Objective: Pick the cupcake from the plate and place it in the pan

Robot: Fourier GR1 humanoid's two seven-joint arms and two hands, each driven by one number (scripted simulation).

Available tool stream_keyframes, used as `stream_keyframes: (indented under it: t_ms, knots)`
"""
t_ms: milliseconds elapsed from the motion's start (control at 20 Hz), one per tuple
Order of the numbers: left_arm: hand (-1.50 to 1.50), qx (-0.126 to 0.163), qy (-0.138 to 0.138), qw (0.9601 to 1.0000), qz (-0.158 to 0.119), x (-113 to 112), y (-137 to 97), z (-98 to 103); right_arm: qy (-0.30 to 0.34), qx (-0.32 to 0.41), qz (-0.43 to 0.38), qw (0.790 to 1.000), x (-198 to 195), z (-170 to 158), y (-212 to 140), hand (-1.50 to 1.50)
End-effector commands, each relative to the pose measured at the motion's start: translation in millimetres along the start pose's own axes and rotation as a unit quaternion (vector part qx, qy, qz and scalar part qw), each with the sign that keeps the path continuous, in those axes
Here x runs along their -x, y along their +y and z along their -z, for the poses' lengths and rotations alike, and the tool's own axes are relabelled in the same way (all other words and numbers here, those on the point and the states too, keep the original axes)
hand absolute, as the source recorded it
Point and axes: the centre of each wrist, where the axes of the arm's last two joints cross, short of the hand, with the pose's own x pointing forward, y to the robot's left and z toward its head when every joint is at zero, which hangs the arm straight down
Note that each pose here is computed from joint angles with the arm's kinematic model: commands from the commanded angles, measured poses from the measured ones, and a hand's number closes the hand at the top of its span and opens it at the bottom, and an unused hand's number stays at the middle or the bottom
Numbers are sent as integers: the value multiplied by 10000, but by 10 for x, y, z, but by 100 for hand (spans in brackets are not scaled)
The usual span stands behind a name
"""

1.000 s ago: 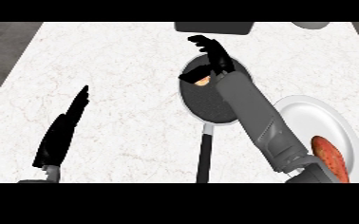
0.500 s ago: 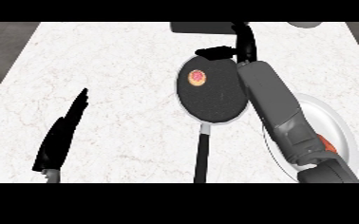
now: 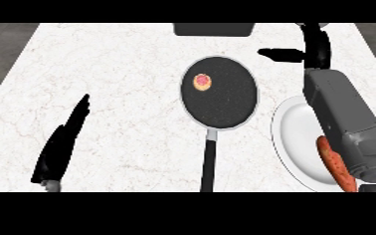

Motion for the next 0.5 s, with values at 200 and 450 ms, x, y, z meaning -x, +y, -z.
stream_keyframes:
  t_ms: [200,450]
  knots:
    - [0,-26,139,9999,-57,80,-4,-57,-142,114,-203,9996,378,-93,-1379,-150]
    - [0,-60,23,10000,35,-26,78,-125,-205,67,-208,9996,445,-179,-1820,-150]
